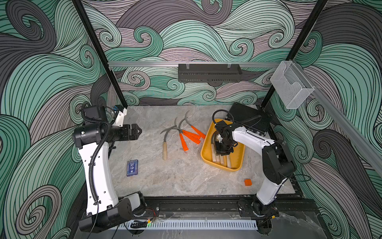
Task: Put small sickles into storage boxes
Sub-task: Place the sickle in the storage box, then pick up the sickle at the center of the board.
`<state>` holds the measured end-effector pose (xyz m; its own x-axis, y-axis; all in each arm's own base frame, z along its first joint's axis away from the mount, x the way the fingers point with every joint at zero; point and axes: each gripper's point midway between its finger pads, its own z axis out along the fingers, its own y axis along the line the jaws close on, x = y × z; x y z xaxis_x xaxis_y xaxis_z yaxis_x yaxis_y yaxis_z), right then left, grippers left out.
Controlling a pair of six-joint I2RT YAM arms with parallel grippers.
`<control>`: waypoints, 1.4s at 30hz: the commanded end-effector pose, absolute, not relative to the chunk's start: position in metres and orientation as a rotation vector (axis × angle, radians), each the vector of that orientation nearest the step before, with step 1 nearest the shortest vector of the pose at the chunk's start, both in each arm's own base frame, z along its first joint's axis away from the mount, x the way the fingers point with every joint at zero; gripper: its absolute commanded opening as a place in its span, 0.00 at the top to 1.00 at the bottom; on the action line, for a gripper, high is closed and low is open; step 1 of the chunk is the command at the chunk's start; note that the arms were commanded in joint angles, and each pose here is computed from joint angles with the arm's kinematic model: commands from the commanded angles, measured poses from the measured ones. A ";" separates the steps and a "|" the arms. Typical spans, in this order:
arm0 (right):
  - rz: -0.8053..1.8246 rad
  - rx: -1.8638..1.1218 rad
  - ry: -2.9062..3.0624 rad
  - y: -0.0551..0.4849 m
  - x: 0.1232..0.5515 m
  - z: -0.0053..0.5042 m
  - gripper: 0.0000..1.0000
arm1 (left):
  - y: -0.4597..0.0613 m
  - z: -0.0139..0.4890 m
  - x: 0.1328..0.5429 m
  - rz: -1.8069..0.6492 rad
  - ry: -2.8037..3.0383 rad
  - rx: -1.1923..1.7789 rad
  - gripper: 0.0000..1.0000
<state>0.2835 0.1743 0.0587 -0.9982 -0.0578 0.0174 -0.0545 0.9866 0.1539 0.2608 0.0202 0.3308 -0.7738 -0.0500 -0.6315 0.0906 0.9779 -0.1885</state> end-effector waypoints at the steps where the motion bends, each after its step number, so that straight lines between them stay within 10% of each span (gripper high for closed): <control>1: -0.243 0.098 -3.133 0.176 0.286 0.070 0.64 | 0.016 0.338 0.258 -0.285 2.425 0.045 0.04; 24: -1.122 0.253 -3.130 0.260 0.191 0.218 0.59 | 0.021 0.359 0.264 -0.247 2.373 0.022 0.03; 26: -1.237 0.331 -3.100 0.268 0.186 0.239 0.40 | 0.024 0.358 0.266 -0.224 2.377 0.028 0.03; 27: -1.246 0.320 -3.097 0.266 0.184 0.243 0.03 | 0.026 0.358 0.267 -0.213 2.381 0.028 0.03; 28: -1.254 0.306 -3.102 0.264 0.183 0.245 0.01 | 0.028 0.358 0.269 -0.201 2.384 0.023 0.03; 36: -1.284 0.466 -2.957 0.300 0.183 0.239 0.02 | 0.037 0.358 0.274 -0.149 2.390 0.005 0.03; 42: -1.119 0.729 -2.946 0.321 0.187 0.234 0.27 | 0.040 0.347 0.266 -0.112 2.419 0.020 0.03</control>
